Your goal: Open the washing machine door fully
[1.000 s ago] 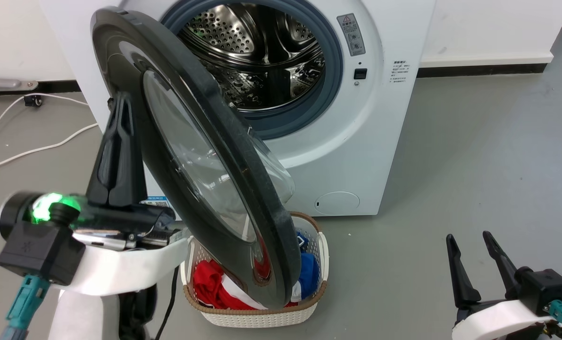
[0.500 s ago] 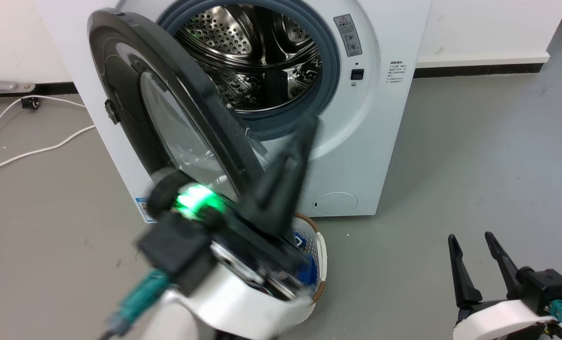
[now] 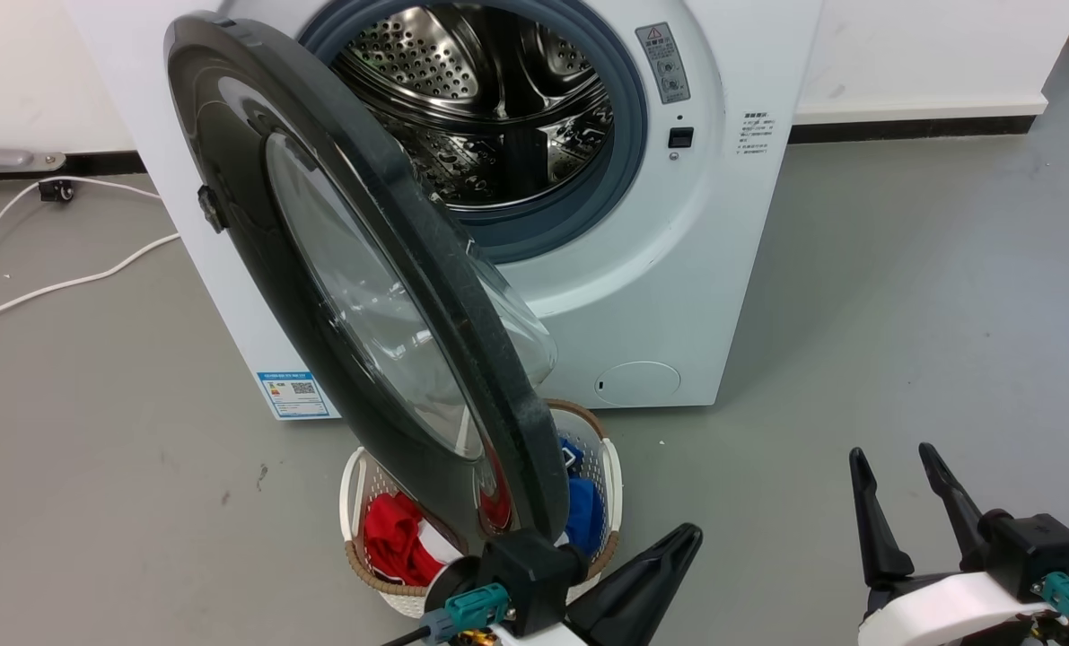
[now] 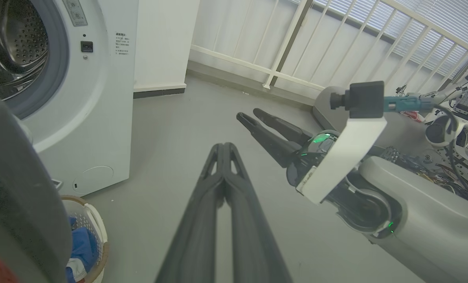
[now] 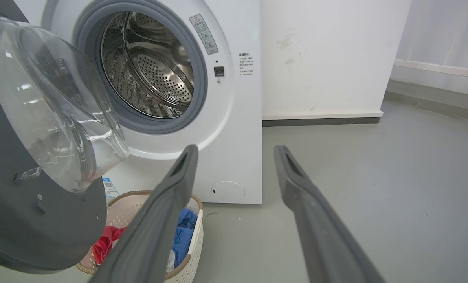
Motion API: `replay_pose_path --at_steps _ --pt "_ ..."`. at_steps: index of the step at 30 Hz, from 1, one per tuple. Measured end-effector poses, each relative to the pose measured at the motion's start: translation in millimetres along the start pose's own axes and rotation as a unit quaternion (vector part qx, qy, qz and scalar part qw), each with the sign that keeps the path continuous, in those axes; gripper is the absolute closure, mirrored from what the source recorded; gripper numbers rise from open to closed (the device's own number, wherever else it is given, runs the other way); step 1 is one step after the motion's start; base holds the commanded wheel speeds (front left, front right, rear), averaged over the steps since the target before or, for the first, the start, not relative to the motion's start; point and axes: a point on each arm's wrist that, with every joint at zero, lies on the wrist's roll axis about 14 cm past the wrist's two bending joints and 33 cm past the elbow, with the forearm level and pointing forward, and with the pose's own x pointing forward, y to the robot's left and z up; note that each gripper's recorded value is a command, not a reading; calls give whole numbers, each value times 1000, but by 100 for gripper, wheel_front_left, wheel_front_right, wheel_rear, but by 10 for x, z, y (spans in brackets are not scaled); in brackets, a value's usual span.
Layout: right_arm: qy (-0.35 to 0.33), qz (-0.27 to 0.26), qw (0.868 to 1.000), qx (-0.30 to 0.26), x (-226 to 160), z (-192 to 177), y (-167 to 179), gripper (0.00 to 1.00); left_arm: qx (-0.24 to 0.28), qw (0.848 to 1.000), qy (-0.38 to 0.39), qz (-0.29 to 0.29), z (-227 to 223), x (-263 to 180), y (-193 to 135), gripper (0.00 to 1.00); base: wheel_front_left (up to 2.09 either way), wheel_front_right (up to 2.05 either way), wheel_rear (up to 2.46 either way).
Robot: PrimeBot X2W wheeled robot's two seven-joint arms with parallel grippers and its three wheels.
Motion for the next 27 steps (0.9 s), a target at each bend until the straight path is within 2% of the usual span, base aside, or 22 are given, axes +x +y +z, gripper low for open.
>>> replay_pose_path --at_steps 2,5,13,27 --pt "1 0 1000 0 -1 -8 4 0 -11 1000 11 11 -109 4 69 100 0 0 0" --pt "4 -1 1000 0 -8 -24 2 0 3 999 17 34 -182 28 226 100 0 0 0" --pt "12 -7 1000 0 -29 -73 -30 0 35 996 -13 76 -45 192 597 100 0 0 0" --pt "19 -11 1000 3 -27 -121 -47 0 22 989 -20 145 -141 125 933 100 0 0 0"
